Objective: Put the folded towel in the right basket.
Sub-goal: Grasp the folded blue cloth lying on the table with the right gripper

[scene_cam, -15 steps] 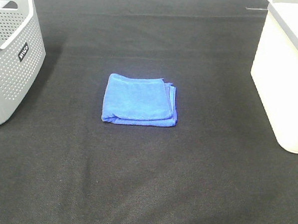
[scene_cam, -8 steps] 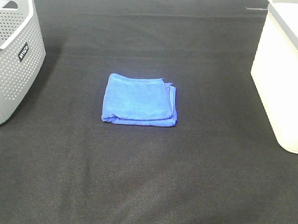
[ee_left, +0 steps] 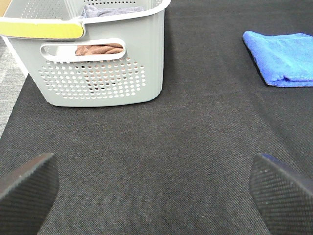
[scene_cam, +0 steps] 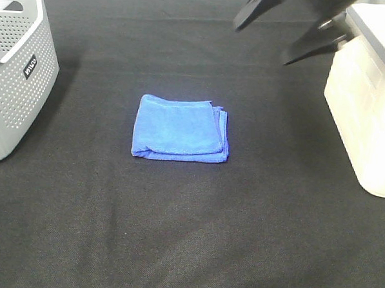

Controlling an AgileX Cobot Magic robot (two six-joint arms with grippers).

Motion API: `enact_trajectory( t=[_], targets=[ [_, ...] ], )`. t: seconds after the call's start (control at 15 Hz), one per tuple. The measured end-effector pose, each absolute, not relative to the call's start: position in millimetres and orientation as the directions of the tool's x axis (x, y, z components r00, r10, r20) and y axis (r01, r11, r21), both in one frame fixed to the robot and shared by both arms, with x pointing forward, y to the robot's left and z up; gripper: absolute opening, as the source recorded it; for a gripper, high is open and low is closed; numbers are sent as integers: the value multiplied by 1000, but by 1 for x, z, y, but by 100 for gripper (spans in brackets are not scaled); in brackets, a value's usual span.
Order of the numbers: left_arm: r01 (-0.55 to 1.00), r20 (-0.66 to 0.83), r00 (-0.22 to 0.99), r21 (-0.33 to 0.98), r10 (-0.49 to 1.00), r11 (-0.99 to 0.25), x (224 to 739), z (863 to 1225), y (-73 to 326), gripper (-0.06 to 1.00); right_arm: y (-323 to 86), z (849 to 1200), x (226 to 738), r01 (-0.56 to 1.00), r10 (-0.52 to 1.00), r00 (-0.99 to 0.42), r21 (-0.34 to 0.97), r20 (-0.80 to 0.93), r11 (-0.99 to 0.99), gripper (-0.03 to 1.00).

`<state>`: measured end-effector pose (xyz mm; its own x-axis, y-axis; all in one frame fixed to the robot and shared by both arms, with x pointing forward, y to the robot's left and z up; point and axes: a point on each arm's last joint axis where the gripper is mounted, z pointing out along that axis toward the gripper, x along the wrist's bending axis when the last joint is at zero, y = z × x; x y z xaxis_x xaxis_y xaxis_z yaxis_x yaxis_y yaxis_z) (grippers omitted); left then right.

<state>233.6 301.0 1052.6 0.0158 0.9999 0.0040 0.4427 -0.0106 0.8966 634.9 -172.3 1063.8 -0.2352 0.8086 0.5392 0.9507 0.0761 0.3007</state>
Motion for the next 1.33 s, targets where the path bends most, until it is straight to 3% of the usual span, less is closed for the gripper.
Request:
enact_trajectory(
  t=[0.2,0.53,1.0,1.2,1.33],
  targets=[
    [443,4,16,897,1000,-11,234,1053,301,99,-166,994,680,973,836,-181,220,518,75,96],
    [443,4,16,897,1000,-11,234,1053,301,99,-164,900,697,996,860,-79,80,505,45,96],
    [443,4,16,897,1000,-11,234,1053,301,99,-159,868,704,998,836,-35,57,547,5,95],
    [443,4,16,897,1000,-11,234,1053,301,99,-111,851,695,1000,777,-19,22,629,6,93],
    [443,4,16,897,1000,-11,234,1053,301,99,-72,845,682,996,752,-84,52,654,66,89]
  ],
)
